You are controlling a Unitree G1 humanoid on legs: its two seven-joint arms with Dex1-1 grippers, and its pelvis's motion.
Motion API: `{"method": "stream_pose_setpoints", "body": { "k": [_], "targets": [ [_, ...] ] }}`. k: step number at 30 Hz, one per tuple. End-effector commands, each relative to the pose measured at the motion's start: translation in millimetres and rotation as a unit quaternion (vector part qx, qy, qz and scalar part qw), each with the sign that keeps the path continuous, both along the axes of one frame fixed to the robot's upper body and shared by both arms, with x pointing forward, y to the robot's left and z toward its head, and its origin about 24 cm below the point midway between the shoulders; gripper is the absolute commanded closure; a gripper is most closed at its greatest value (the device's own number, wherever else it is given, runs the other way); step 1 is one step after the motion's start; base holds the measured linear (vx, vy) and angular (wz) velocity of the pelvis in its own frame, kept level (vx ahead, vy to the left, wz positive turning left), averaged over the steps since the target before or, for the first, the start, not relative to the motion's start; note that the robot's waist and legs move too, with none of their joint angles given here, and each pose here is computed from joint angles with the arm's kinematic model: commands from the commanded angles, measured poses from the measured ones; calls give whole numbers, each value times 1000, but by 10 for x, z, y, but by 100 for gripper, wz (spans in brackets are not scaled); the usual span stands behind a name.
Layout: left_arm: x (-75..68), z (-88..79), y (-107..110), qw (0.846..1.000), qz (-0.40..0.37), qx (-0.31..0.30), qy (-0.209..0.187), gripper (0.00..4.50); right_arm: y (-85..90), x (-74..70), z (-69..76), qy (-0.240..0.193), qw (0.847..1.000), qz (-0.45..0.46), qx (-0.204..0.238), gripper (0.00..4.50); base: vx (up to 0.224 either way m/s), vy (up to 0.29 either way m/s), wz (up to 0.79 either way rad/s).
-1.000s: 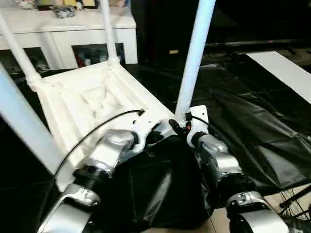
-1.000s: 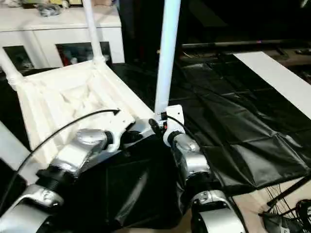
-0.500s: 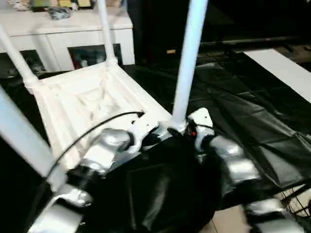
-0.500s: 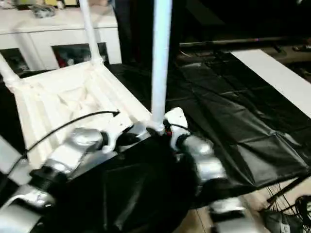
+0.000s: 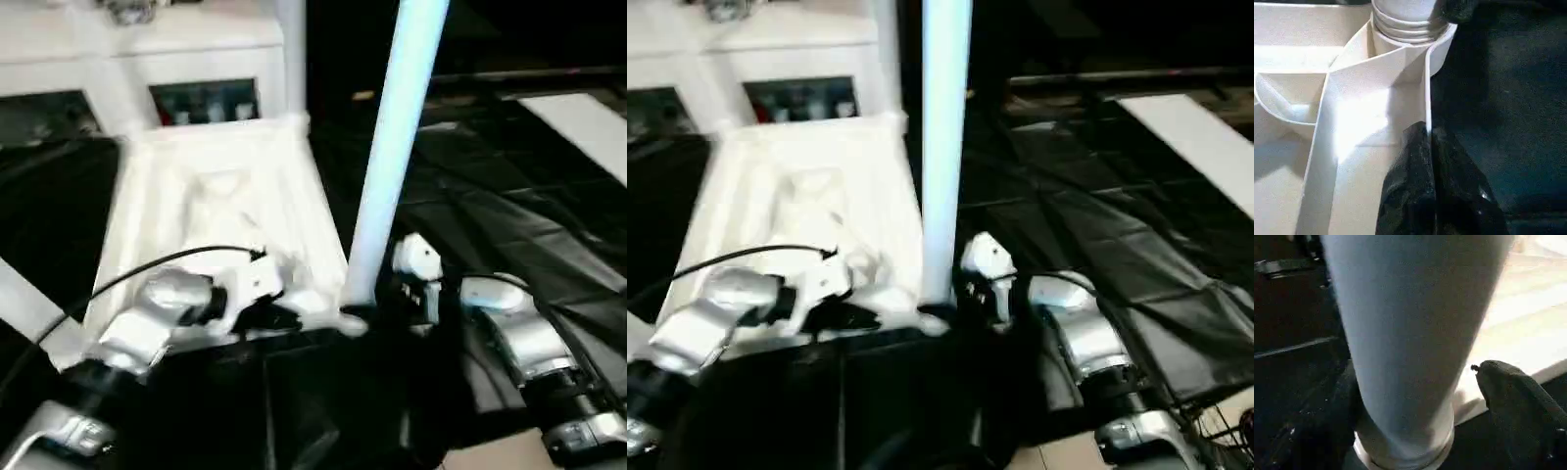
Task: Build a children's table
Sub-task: Rotate leg to tighten
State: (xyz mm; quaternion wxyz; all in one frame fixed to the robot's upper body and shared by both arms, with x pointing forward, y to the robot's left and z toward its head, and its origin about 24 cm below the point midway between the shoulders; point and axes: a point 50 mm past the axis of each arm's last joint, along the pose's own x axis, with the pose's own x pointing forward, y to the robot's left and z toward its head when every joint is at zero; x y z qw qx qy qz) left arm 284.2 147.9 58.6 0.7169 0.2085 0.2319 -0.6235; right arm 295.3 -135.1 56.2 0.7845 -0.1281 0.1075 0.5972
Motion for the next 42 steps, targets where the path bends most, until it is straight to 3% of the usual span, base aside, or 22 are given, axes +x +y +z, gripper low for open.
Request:
{"method": "stream_pose_setpoints", "body": {
  "k": [1, 12, 14, 24, 34, 39, 42],
  "targets": [
    [-88, -63, -38, 999, -36, 7, 33, 450, -38, -48, -40, 12, 999, 19, -22, 61, 0, 0, 0],
    [-63, -42, -7, 999, -23, 11, 30, 450, -61, -26, -69, 25, 999, 24, -31, 61, 0, 0, 0],
    [-61, -44, -8, 999, -21, 10, 31, 450, -63, -16, -74, 29, 999, 20, -30, 94, 0, 0, 0],
    [-62, -53, -10, 999, -19, 13, 32, 450, -43, -2, -136, 52, 998, 20, -30, 176, 0, 0, 0],
    [-72, -60, -5, 999, -15, 13, 35, 450, -18, -14, -181, 63, 997, 21, -27, 189, 0, 0, 0],
    [-25, -95, -32, 1000, 12, 15, 22, 450, 75, 15, -240, 62, 998, -31, -6, 189, 0, 0, 0],
    [74, -122, -102, 998, 59, 16, 0, 450, 193, 55, -314, 53, 995, -88, -1, 189, 0, 0, 0]
  ]
}}
